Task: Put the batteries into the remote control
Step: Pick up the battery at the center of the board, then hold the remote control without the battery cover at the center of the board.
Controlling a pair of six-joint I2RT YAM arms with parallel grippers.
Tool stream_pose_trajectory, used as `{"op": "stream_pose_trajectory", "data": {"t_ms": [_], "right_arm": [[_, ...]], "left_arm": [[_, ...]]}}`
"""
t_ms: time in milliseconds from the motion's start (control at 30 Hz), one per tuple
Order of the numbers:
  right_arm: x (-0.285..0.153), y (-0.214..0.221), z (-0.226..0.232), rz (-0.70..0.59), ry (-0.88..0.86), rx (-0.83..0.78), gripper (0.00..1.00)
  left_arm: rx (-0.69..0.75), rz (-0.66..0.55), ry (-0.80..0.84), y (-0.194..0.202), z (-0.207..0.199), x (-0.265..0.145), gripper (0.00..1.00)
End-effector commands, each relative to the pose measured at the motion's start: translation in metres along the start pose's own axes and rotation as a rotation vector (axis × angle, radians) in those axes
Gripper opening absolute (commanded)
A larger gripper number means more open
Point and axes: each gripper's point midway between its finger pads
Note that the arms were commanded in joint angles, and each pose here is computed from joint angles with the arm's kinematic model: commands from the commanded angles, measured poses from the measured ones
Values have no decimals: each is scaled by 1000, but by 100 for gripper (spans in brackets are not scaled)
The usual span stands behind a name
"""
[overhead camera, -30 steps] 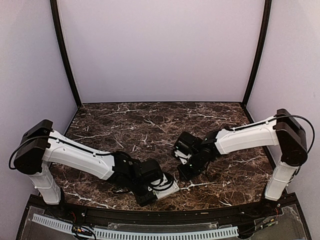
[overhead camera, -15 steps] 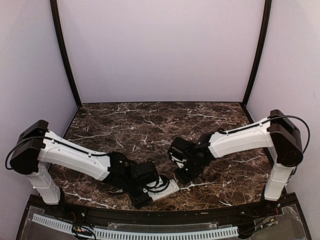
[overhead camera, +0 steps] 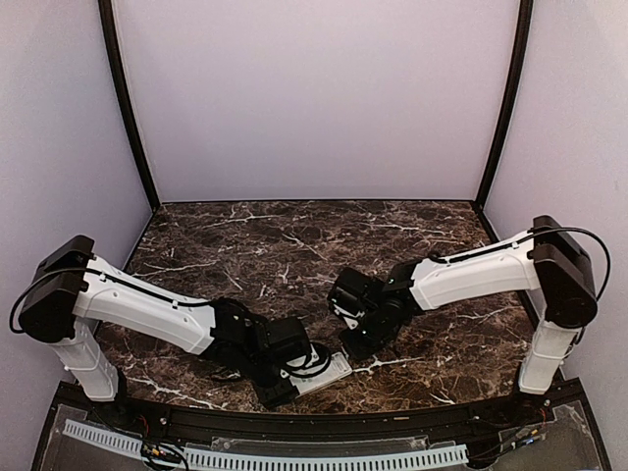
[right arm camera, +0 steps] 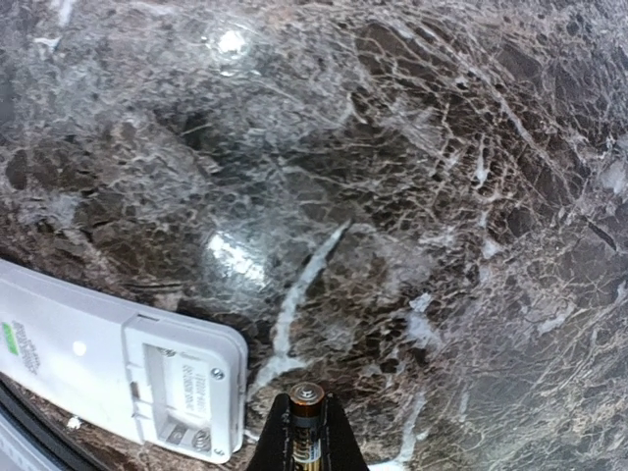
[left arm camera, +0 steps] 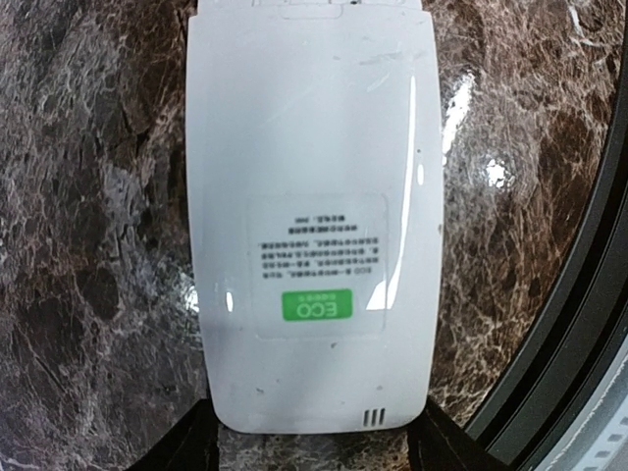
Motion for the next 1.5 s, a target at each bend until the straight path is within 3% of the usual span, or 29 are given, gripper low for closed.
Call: {"op": "stream_pose_trajectory", "data": {"t_ms": [0, 233, 333, 433, 733, 933, 1133, 1467], "right_arm": [[-28, -24, 15, -146, -124, 26, 0], [-41, -31, 10, -243, -202, 30, 0], [-44, -30, 10, -269, -228, 6, 0], [-47, -29, 5, -300, -244, 2, 0], [-50, -28, 3, -361, -325, -39, 0], [-45, -25, -2, -356, -320, -40, 0], [-51, -30, 0, -393, -337, -21, 0], [-55, -32, -2, -402, -330, -9, 0]], "left_arm": [[-27, -13, -38, 11, 10, -15, 66], [-207, -320, -26, -8, 22, -58, 73], [-213, -403, -7, -5, 20, -56, 83], [-203, -461, -33, -4, 16, -45, 86], [-104, -503, -217, -7, 20, -15, 84], [-27, -552, -65, -1, -1, -14, 83], [27, -547, -15, 0, -10, -5, 82], [-4, -580, 41, -2, 12, 1, 83]]}}
Point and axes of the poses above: each gripper's point midway between its finger pads, its own x axis out along the fingers, its own z axis along the line the jaws close on, y = z × x, and after that the axes turned 5 degrees about -x, right-handed
